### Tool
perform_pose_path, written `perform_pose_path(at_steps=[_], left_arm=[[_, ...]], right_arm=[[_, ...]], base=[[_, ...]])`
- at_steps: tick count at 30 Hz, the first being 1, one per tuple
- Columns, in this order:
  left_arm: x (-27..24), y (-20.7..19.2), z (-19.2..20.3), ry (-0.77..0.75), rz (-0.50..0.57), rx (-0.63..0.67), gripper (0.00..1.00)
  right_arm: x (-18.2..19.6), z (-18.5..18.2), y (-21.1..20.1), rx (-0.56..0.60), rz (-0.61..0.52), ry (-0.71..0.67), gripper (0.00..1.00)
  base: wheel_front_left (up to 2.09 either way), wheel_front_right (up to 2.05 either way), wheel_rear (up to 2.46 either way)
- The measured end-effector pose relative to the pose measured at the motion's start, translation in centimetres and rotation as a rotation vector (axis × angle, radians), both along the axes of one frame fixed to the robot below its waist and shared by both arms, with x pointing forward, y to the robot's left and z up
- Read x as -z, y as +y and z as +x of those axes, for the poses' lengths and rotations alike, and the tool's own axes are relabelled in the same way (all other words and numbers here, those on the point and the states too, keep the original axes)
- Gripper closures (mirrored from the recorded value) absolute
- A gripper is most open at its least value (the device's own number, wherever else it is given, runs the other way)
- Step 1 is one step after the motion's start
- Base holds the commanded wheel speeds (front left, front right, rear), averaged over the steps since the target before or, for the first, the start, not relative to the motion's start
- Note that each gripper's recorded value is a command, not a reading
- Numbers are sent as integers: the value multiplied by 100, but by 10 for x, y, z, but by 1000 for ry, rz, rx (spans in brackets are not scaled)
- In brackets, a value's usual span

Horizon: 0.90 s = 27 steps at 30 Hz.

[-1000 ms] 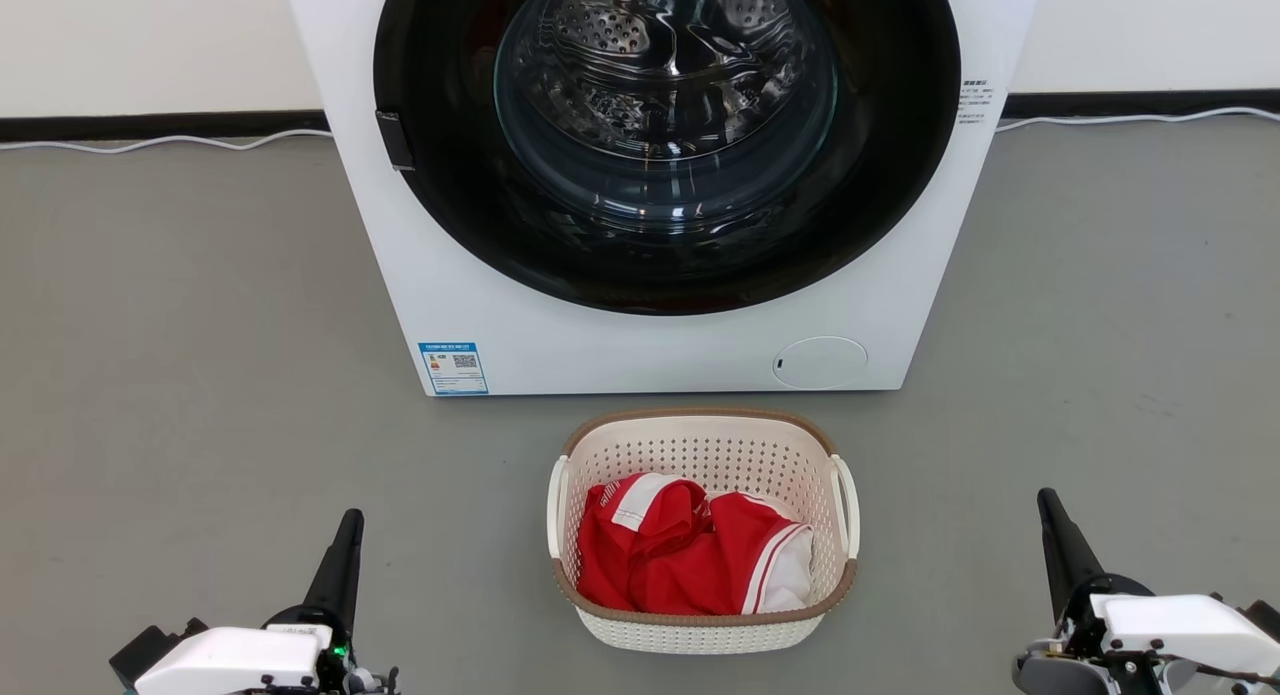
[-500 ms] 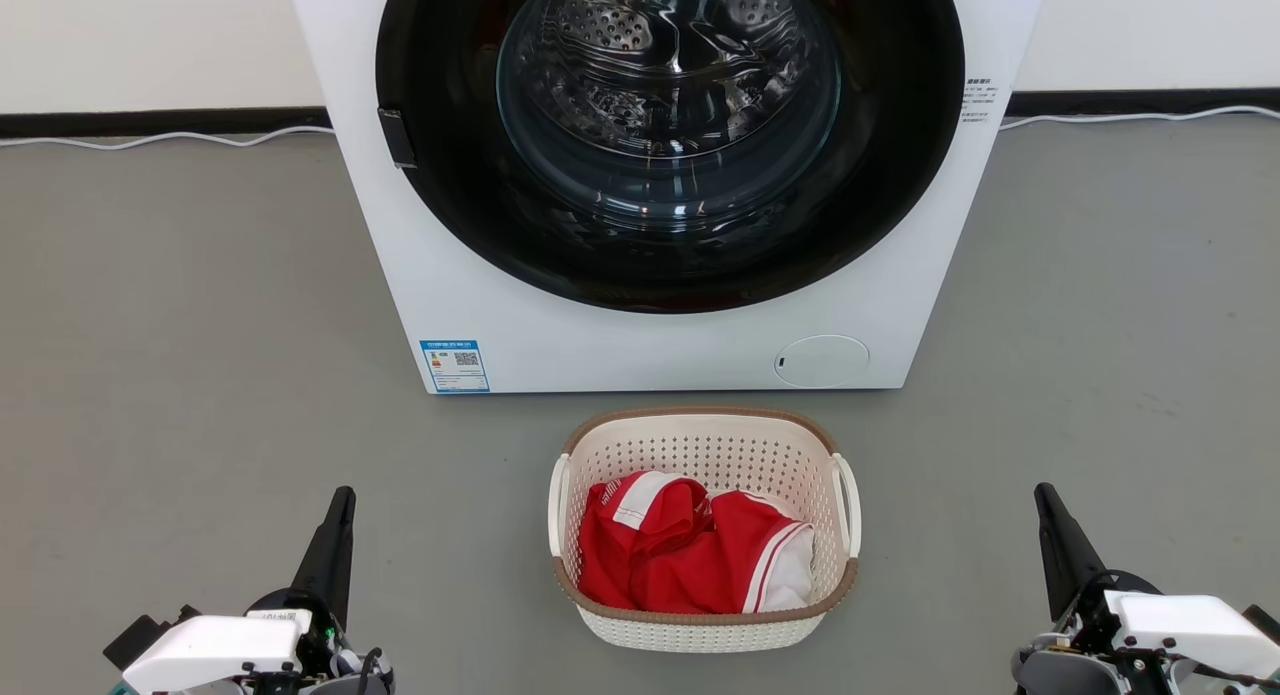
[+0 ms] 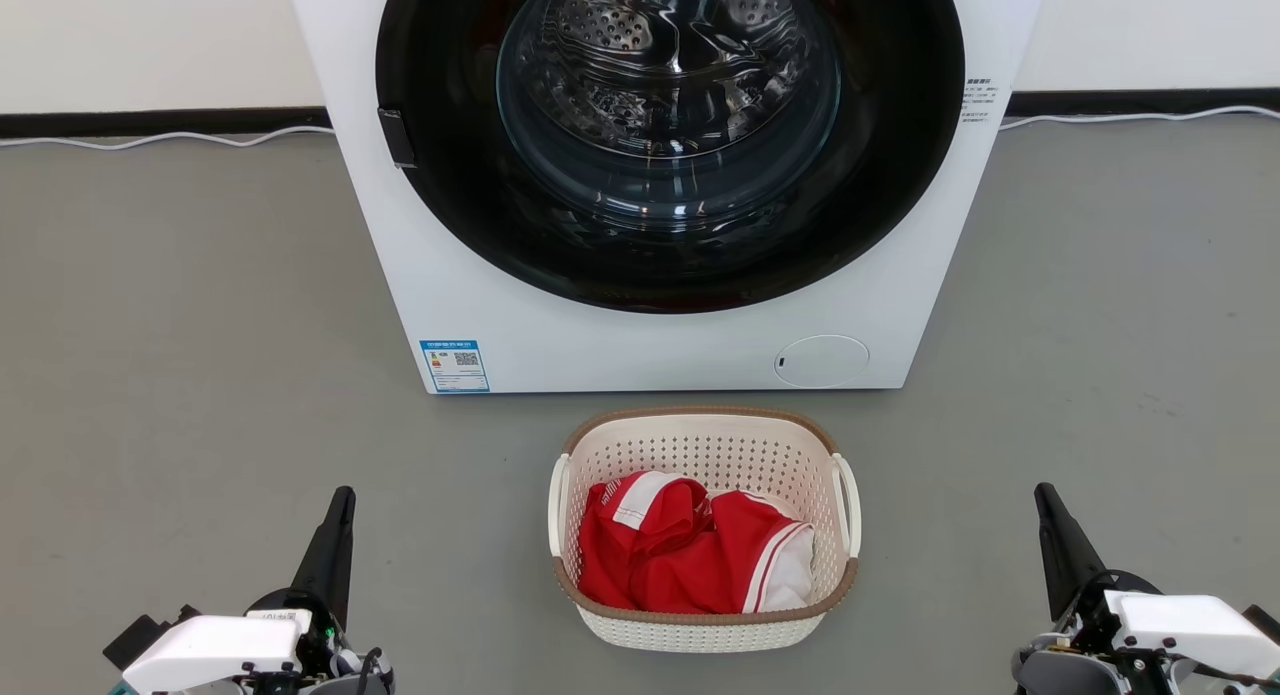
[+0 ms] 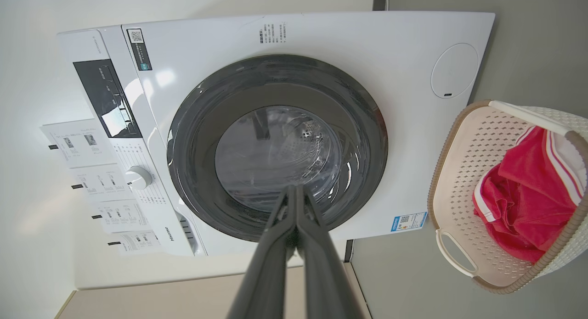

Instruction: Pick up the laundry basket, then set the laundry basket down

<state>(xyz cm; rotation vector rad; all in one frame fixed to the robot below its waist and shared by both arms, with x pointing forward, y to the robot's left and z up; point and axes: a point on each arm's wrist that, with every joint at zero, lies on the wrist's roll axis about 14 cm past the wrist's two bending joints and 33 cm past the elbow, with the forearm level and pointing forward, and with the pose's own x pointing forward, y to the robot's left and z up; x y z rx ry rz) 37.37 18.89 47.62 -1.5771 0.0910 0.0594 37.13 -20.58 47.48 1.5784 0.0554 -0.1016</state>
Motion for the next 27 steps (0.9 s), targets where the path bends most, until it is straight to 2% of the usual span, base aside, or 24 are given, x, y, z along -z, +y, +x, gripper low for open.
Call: perform_pose_path(at_steps=[27], left_arm=[[0,0,0,0,0,0,100]], right_arm=[[0,0,0,0,0,0,100]], base=[[0,0,0]])
